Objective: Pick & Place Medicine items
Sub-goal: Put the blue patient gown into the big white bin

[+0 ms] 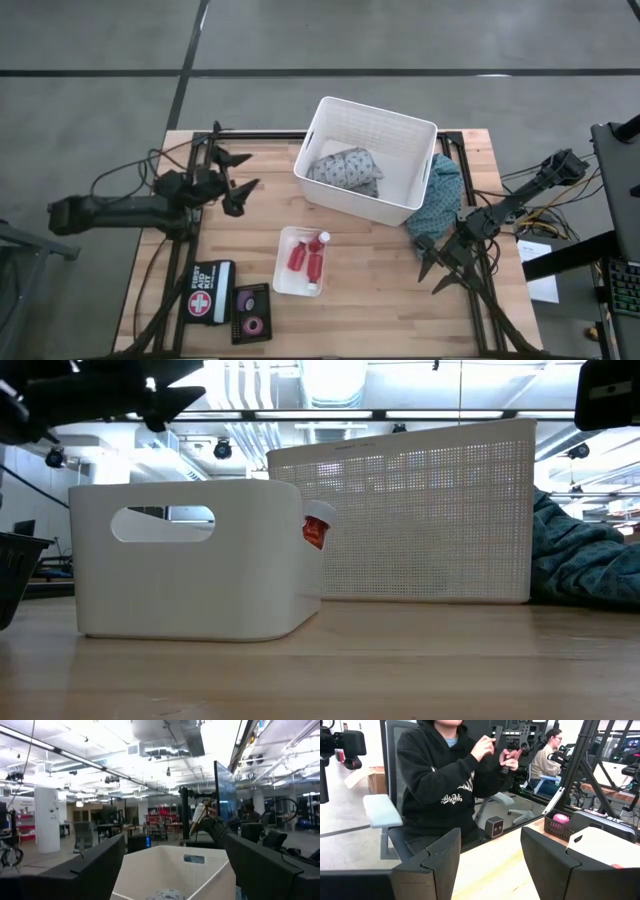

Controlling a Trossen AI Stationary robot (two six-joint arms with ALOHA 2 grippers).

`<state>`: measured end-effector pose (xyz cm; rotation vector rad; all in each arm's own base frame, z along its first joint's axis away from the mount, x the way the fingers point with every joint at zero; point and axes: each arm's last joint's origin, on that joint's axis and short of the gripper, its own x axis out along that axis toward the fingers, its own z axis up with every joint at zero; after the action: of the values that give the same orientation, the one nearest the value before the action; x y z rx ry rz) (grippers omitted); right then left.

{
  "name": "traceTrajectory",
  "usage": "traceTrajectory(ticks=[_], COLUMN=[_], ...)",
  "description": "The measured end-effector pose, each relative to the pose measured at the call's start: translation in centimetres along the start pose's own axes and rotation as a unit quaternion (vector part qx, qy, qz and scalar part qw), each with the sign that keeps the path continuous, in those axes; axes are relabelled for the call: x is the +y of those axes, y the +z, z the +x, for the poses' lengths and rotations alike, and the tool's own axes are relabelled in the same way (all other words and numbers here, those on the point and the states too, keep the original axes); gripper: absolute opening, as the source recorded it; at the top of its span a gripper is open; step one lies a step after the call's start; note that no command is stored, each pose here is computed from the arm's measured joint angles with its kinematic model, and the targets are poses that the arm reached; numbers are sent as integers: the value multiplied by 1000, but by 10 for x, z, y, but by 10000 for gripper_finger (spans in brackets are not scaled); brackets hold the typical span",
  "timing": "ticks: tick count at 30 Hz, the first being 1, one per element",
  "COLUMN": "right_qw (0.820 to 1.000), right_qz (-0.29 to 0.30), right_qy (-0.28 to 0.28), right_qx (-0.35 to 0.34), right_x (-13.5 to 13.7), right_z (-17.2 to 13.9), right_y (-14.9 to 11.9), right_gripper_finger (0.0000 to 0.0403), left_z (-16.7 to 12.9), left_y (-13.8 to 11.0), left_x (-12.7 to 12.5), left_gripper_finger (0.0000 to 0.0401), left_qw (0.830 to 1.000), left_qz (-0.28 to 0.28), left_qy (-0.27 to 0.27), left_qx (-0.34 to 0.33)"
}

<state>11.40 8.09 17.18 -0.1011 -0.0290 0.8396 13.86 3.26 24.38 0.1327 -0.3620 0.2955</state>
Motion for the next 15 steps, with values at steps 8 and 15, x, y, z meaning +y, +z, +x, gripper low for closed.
traceTrajectory(ticks=[8, 15], right_qw=[1000, 1000], right_qz=[0, -1], right_qy=[0, 0], right_qx=[0, 0], right_x=[0, 0], right_z=[0, 0], right_y=[0, 0], right_gripper_finger=[206, 206], left_z=[-9, -13], left_y=[-6, -15], left_x=[0, 0], left_gripper_finger=[346, 336], left_qw=[1000, 1000], left_qz=[1, 3], left_qy=[0, 0], left_qx=[5, 22])
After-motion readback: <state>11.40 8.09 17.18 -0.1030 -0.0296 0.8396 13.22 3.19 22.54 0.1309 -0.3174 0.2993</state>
